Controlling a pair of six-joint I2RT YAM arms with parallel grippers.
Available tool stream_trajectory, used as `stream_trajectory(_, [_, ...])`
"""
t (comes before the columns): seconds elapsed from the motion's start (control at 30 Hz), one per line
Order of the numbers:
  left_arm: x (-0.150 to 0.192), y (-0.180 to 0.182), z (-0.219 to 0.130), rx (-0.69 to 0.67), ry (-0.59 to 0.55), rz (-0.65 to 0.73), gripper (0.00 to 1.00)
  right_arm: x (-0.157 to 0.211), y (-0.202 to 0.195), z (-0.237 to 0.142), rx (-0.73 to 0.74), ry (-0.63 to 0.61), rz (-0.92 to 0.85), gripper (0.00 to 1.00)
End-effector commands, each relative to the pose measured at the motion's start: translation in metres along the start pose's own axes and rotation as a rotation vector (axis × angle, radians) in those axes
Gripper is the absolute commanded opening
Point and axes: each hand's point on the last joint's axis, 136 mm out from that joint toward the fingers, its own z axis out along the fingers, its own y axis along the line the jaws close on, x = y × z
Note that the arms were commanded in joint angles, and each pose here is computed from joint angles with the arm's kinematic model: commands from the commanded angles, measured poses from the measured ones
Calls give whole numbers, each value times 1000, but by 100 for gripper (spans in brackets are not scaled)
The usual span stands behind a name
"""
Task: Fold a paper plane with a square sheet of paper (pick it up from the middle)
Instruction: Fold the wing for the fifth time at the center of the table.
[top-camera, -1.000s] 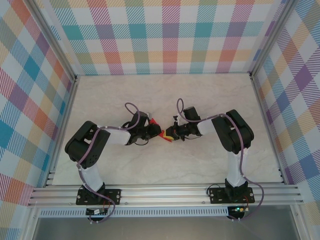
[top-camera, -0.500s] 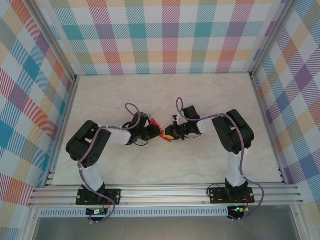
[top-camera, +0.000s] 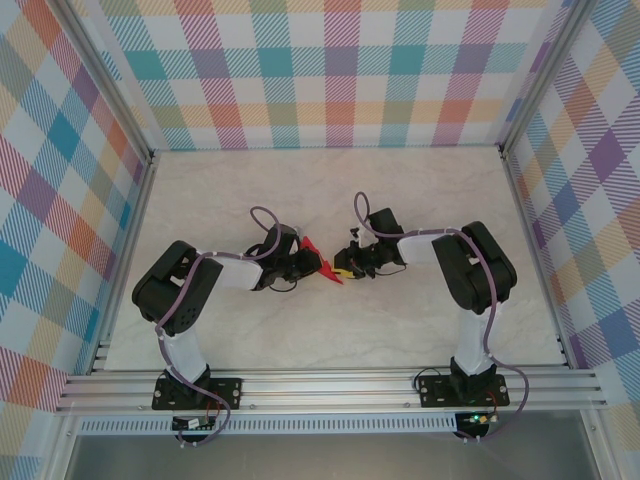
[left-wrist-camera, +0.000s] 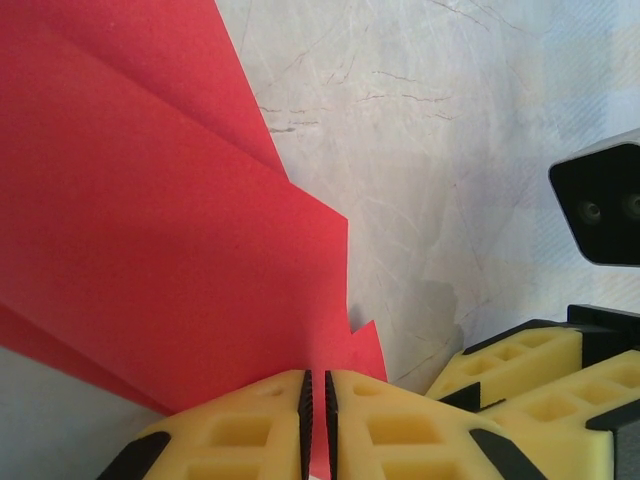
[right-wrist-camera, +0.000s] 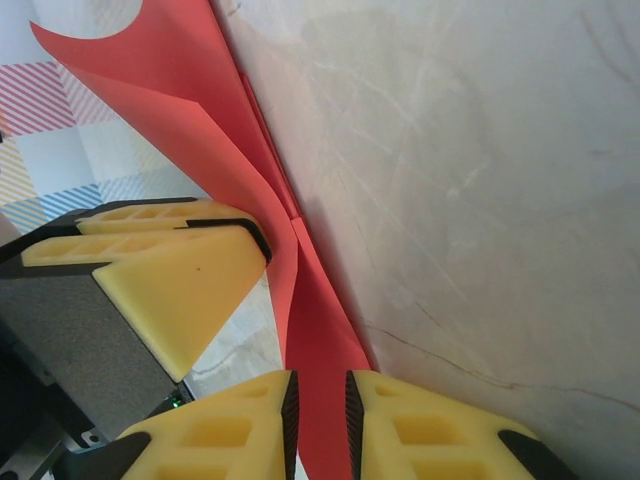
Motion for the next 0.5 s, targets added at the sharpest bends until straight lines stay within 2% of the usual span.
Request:
stream_trajectory(0.0, [13, 24, 6, -99, 37, -27, 16, 3, 16, -5, -23, 22, -71, 25])
stream_trajectory(0.27, [13, 26, 7, -109, 38, -34, 16, 12, 20, 0, -5, 57, -132, 27])
stream_trajectory(0.47, [11, 26, 6, -116, 34, -37, 16, 14, 2, 3, 65, 56, -103, 13])
